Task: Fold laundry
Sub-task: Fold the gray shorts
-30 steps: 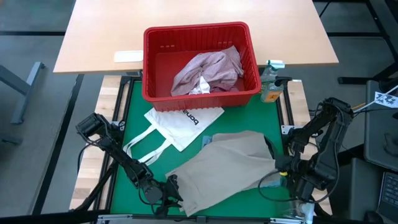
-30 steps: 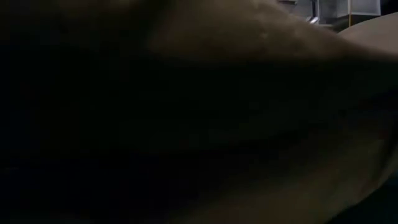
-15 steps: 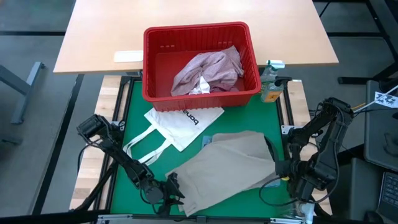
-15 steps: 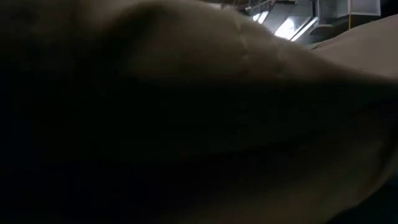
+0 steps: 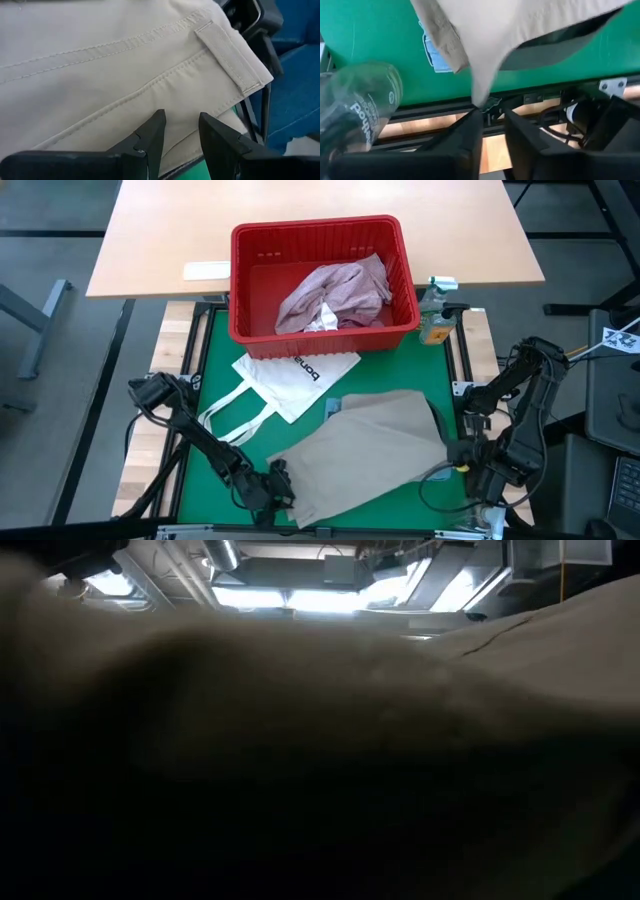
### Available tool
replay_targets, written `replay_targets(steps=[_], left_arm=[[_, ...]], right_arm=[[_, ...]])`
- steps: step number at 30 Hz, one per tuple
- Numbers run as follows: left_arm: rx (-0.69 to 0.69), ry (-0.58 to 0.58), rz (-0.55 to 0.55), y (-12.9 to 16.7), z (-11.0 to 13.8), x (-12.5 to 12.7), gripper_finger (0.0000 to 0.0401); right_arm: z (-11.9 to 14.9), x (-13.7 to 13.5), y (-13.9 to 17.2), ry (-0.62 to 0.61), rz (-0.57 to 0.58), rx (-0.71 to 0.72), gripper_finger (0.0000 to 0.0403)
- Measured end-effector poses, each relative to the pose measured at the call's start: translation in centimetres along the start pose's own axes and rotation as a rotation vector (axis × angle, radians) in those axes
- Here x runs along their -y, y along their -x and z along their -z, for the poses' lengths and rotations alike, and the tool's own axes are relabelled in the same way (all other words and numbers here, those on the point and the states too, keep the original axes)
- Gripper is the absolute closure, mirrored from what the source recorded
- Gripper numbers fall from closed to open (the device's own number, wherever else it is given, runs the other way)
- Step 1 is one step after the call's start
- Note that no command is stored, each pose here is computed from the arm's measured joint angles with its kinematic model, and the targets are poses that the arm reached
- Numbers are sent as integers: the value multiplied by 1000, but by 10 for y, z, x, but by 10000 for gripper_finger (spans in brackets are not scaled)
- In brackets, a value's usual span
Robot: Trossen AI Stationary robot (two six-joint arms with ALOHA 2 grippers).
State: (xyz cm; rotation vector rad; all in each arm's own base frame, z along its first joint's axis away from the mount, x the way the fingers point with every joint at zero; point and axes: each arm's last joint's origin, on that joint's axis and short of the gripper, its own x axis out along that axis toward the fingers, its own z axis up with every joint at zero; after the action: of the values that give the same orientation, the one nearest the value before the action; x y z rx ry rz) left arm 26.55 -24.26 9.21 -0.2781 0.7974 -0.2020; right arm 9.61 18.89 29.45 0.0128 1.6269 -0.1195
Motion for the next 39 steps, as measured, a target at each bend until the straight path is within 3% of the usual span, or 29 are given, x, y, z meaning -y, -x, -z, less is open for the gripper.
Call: replay_targets(steps=[9, 15, 20, 24, 30, 39], left_arm=[[-83, 46, 54, 1, 5, 2, 282], [-156, 85, 76, 11, 5, 5, 282], [-199, 69, 28, 33, -1, 4, 282], [-182, 61, -3, 41, -5, 2, 282], [-183, 71, 13, 42, -7, 3, 282], [-185, 92, 17, 43, -8, 4, 282]], right_arm=[[-2, 0, 0, -55, -10, 4, 226], [-17, 7, 1, -126, -50, -82, 213], [-35, 17, 1, -140, -81, -114, 212], [-50, 28, 1, -102, -49, -45, 212], [-72, 41, 1, -119, 68, 179, 212], [-97, 12, 1, -19, -183, 432, 212]])
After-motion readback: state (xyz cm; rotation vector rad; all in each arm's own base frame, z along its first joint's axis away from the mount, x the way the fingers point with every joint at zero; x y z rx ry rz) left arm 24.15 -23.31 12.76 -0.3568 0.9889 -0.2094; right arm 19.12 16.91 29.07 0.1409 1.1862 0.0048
